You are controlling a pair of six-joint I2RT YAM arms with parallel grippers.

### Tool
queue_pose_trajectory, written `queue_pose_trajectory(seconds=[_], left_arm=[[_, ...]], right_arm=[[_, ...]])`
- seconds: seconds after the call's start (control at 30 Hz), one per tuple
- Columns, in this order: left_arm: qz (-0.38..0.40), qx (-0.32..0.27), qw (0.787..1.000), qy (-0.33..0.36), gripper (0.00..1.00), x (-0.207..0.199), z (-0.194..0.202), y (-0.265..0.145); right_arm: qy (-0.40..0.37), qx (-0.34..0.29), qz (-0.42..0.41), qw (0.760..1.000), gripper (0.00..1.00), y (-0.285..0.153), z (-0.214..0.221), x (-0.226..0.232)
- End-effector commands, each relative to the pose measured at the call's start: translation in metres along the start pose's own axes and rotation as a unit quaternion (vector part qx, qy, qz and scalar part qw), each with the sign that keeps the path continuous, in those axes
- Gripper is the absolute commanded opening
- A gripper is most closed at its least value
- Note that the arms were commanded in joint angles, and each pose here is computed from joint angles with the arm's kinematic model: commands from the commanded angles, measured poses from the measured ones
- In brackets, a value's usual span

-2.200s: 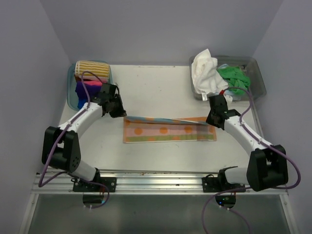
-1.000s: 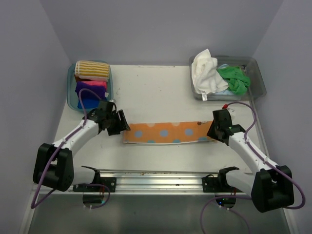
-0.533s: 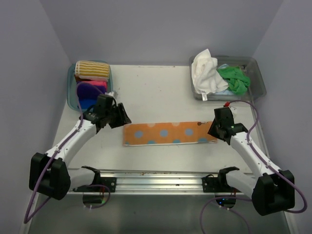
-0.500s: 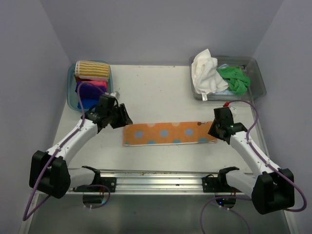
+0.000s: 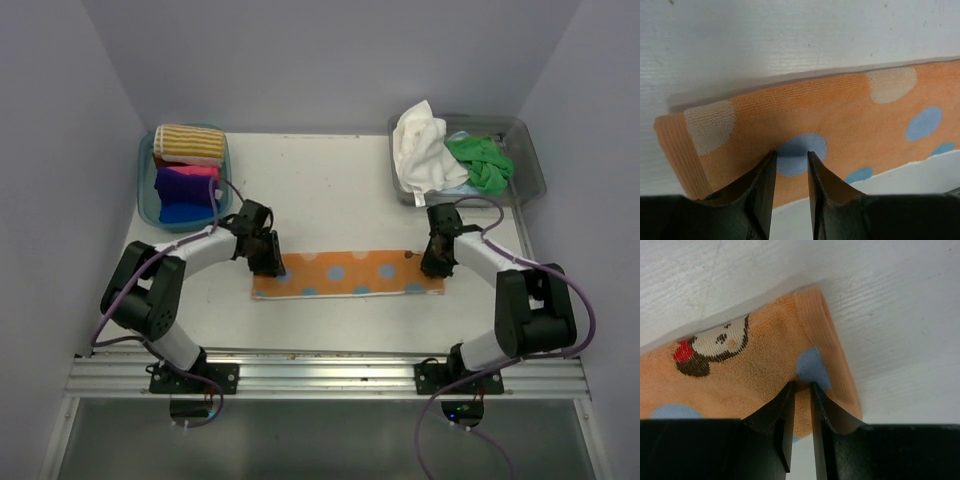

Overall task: Roll the towels
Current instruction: Fold the towel

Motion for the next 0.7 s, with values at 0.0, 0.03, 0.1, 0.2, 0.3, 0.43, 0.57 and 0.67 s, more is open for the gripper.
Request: queue_pose_trajectory(seconds=[0.0,0.03,0.1,0.2,0.3,0.43,0.57,0.67], left_arm=[[0.006,-0.019,1.0,-0.015,0.35,0.017,-0.012,0.003],[0.008,-0.015,1.0,-0.025,0.35,0.027,-0.01,0.004],[0.003,-0.015,0.998,-0.054,0.35,0.05,-0.007,0.002],[-0.02,-0.028,0.998,-0.05,0.36,0.059,-0.008,-0.007],[-0.041,-0.039,0.997,-0.046,0.38,0.061,-0.013,-0.016],[-0.047,-0.041,0.997,-0.038,0.38,0.06,-0.017,-0.023],[-0.053,-0.038,0.997,-0.037,0.39,0.061,-0.017,-0.022],[-0.066,-0.028,0.997,-0.041,0.38,0.064,-0.016,-0.02]], right_arm=[[0.001,0.029,-0.032,0.999,0.23,0.004,0.007,0.007],[0.003,0.043,-0.035,0.998,0.22,0.007,0.015,0.004],[0.008,0.06,-0.06,0.996,0.21,0.008,0.024,0.008],[0.005,0.076,-0.082,0.994,0.2,0.004,0.046,0.009],[-0.001,0.077,-0.112,0.991,0.2,-0.012,0.056,0.014],[-0.021,0.038,-0.114,0.993,0.3,-0.041,0.048,0.008],[-0.034,-0.026,-0.102,0.994,0.51,-0.059,0.024,0.004],[-0.048,-0.003,-0.084,0.995,0.53,-0.049,0.024,0.003]])
Point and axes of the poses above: each gripper's point midway between its finger pads, its own y axis out along the fingers, its own x axis along the line the jaws close on, z = x × y, the point moved 7 cm from there along -y, back along the fingers, and after that the axes turned 10 degrees about y, right-handed, at the moved point
